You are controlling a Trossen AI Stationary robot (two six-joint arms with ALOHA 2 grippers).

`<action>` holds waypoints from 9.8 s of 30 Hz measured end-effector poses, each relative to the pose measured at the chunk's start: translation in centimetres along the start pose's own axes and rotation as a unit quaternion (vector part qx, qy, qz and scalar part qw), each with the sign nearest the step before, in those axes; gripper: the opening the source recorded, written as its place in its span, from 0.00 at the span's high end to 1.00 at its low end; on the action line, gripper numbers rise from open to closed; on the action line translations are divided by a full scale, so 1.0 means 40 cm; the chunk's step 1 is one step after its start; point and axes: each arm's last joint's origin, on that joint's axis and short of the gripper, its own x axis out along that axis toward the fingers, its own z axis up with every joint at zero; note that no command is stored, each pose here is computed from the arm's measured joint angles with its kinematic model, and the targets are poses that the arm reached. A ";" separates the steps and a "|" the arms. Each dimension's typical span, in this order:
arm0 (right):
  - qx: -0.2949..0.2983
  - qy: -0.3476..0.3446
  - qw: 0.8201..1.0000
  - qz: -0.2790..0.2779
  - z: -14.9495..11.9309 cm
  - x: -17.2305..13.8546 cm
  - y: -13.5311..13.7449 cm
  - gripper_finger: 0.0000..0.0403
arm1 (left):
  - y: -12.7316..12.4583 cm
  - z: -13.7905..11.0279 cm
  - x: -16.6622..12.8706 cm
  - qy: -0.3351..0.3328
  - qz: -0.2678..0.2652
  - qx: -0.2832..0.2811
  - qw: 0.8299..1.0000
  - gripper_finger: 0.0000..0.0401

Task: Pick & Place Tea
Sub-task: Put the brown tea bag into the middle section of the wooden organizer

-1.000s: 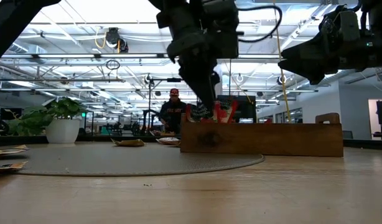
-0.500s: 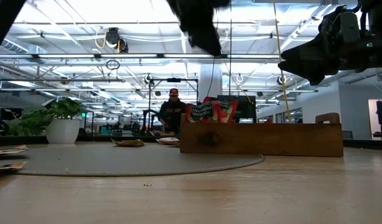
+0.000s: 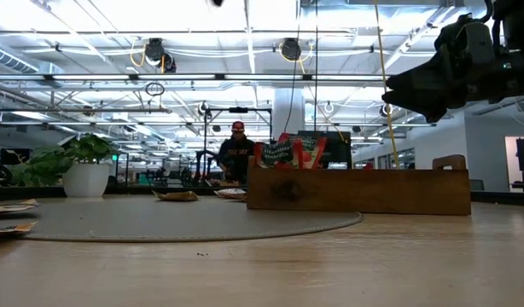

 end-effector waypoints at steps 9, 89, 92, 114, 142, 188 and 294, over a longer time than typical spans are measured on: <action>0.016 0.001 1.000 0.012 0.001 0.000 0.002 0.51 | -0.017 -0.154 -0.126 -0.076 0.071 -0.053 0.993 0.66; 0.166 0.534 0.817 -0.140 0.118 0.589 -0.702 0.51 | -0.037 -0.447 -0.207 -0.109 0.126 -0.081 0.983 0.66; 0.166 0.534 0.818 -0.139 0.103 0.592 -0.693 0.51 | -0.037 -0.447 -0.207 -0.109 0.126 -0.081 0.983 0.66; 0.102 0.544 0.821 -0.142 0.047 0.628 -0.666 0.51 | -0.037 -0.447 -0.207 -0.109 0.127 -0.081 0.983 0.66; -0.055 0.498 0.861 -0.086 0.286 0.604 -0.407 1.00 | -0.038 -0.448 -0.206 -0.109 0.126 -0.081 0.983 0.66; -0.360 0.487 0.769 -0.204 0.038 0.340 0.271 1.00 | -0.038 -0.448 -0.206 -0.109 0.126 -0.081 0.983 0.66; -0.321 0.588 0.740 -0.063 -0.070 0.389 0.223 1.00 | -0.038 -0.447 -0.207 -0.109 0.126 -0.081 0.983 0.66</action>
